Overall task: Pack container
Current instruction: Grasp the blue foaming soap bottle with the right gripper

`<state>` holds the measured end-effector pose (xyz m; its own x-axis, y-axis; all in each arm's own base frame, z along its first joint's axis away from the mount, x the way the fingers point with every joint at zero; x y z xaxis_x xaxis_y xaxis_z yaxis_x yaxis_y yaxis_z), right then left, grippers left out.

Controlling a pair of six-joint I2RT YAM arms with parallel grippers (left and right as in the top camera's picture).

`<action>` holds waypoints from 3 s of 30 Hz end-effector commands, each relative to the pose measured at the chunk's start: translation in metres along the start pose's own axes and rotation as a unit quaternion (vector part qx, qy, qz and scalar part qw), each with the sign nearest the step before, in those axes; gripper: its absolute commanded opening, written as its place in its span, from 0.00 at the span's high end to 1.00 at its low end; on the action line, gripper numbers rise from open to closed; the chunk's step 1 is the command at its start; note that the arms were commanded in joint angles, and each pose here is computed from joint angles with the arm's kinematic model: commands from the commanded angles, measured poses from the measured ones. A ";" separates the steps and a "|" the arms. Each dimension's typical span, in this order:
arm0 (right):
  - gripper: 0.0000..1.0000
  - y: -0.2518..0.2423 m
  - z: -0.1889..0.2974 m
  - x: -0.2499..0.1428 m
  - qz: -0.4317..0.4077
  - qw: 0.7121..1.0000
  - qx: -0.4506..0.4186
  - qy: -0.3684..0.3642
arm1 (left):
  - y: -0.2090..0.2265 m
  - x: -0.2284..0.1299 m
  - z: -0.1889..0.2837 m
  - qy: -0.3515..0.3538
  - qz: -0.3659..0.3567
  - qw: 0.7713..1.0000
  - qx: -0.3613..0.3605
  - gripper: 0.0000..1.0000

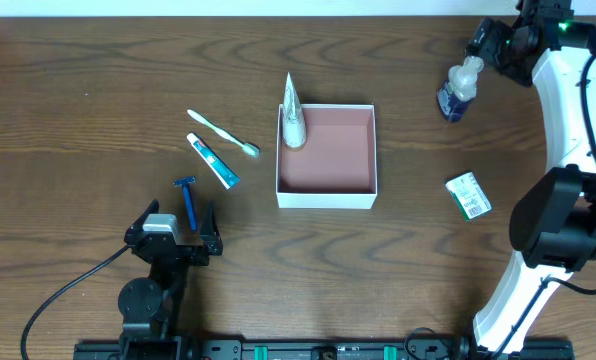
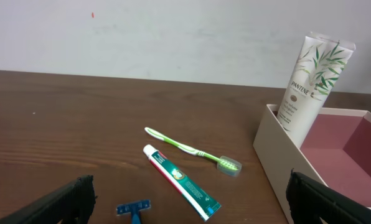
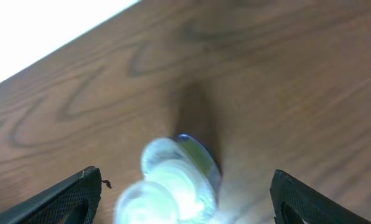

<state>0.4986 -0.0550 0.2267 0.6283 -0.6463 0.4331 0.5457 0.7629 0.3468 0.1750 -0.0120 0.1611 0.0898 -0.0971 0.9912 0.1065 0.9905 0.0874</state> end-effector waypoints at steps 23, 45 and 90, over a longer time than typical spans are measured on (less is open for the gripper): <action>0.58 0.022 -0.028 -0.038 0.017 0.998 0.000 0.060 | -0.003 -0.013 -0.001 0.024 -0.005 1.000 -0.012 0.02; 0.77 0.021 -0.028 -0.042 0.268 0.960 0.019 0.073 | -0.003 -0.013 -0.001 0.024 -0.004 1.000 -0.012 0.02; 0.90 0.081 0.141 -0.071 0.214 0.956 0.194 0.055 | -0.003 -0.013 -0.001 0.024 -0.005 1.000 -0.012 0.02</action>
<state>0.4309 0.0301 0.3206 0.8225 -0.2073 0.5297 -0.0005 0.9309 0.3652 0.1750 -0.0120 0.1611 0.0901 -0.0975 0.9911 0.1065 0.9904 0.0878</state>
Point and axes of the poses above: each gripper's point midway between its finger pads, its own z axis back along the fingers, its own y axis along the line the jaws close on, x = y × z, the point moved 7 cm from there along z, back along the fingers, and after that the axes turned 12 degrees about -z, right-handed, at the moved point
